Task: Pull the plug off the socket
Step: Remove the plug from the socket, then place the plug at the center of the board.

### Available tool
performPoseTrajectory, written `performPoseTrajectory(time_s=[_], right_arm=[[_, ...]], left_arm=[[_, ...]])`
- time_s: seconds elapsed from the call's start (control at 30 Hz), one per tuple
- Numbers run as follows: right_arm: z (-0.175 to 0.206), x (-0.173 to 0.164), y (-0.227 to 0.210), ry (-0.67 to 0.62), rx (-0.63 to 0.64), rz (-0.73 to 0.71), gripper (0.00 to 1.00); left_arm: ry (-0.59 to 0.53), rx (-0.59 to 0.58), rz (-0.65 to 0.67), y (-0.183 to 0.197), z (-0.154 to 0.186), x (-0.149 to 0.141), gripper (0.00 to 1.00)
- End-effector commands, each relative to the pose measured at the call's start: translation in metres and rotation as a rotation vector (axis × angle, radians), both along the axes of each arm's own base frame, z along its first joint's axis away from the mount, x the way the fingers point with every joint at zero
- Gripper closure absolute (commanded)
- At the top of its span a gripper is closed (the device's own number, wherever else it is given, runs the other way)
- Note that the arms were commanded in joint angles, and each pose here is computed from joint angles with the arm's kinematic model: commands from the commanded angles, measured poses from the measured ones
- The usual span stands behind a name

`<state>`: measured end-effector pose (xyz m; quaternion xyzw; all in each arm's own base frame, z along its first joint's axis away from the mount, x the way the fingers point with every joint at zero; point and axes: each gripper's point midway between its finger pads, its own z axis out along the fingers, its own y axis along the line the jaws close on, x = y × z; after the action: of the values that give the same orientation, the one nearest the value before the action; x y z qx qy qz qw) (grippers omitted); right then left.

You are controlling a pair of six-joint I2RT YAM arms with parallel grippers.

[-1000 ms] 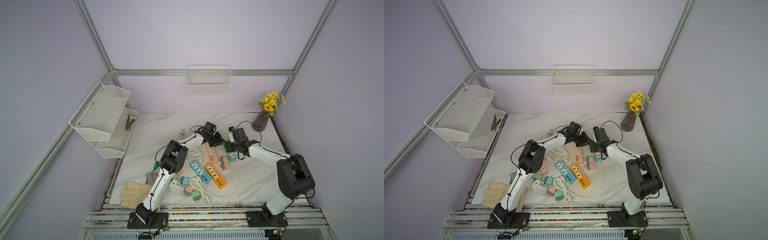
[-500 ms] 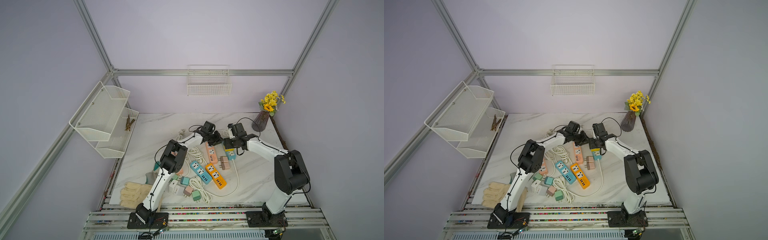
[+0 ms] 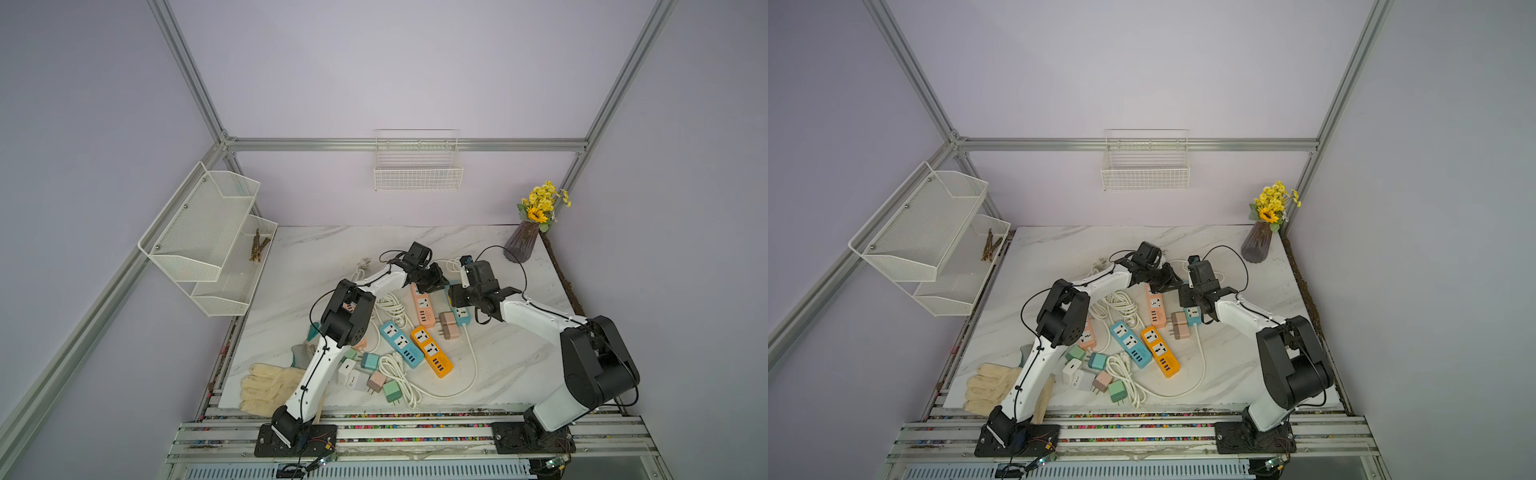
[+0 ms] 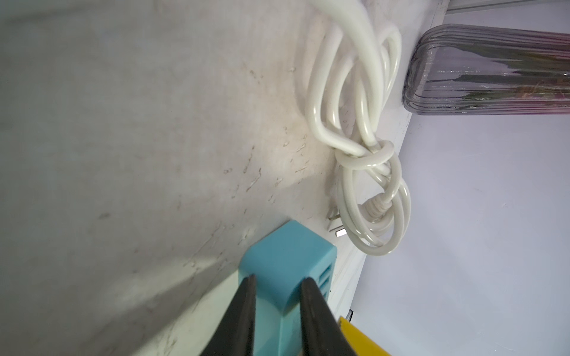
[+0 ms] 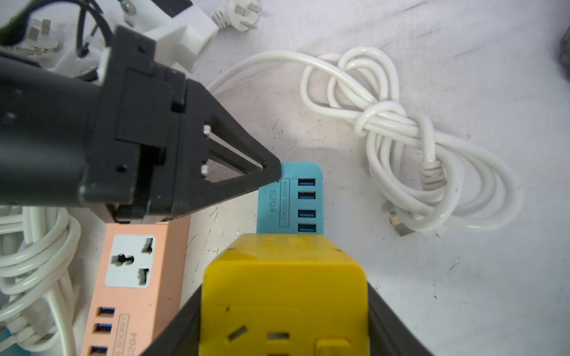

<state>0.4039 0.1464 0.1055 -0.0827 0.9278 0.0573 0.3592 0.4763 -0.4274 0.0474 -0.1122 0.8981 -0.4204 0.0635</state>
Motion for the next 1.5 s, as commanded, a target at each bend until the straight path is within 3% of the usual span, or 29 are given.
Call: performPoseTrajectory(time_s=[0.0, 0.17, 0.3, 0.47, 0.6, 0.73, 0.87, 1.03, 1.17, 1.37, 1.47], right_arm=[[0.060, 0.016, 0.035, -0.113, 0.004, 0.098, 0.86], [0.081, 0.028, 0.013, -0.141, -0.112, 0.015, 0.85], [0.074, 0.019, 0.009, -0.137, -0.106, 0.018, 0.85], [0.061, 0.002, 0.009, -0.122, 0.031, 0.044, 0.85], [0.056, -0.001, -0.004, -0.110, 0.095, 0.016, 0.85], [0.074, -0.010, -0.006, -0.170, 0.222, 0.025, 0.85], [0.109, -0.026, -0.001, -0.271, 0.431, 0.093, 0.85], [0.146, -0.062, 0.001, -0.380, 0.751, 0.195, 0.85], [0.157, -0.089, 0.002, -0.391, 0.974, 0.266, 0.85], [0.143, -0.104, 0.015, -0.240, 1.140, 0.333, 0.84], [0.133, -0.099, 0.018, -0.191, 1.159, 0.333, 0.84]], left_arm=[[0.101, 0.199, 0.053, 0.031, -0.082, -0.011, 0.73], [0.082, 0.199, 0.046, 0.031, -0.076, -0.010, 0.73], [0.063, 0.188, 0.042, 0.028, -0.069, -0.006, 0.73], [0.008, 0.156, 0.008, 0.021, -0.048, 0.001, 0.72], [-0.088, 0.154, 0.004, 0.028, -0.013, 0.013, 0.71], [-0.208, 0.146, 0.011, 0.041, 0.035, 0.024, 0.70], [-0.354, 0.110, -0.038, 0.049, 0.086, 0.020, 0.68], [-0.639, 0.076, -0.071, 0.074, 0.144, -0.009, 0.63], [-0.881, 0.077, -0.052, 0.109, 0.181, -0.051, 0.47], [-1.124, 0.153, 0.041, 0.173, 0.214, -0.111, 0.29], [-1.172, 0.190, 0.119, 0.203, 0.213, -0.133, 0.21]])
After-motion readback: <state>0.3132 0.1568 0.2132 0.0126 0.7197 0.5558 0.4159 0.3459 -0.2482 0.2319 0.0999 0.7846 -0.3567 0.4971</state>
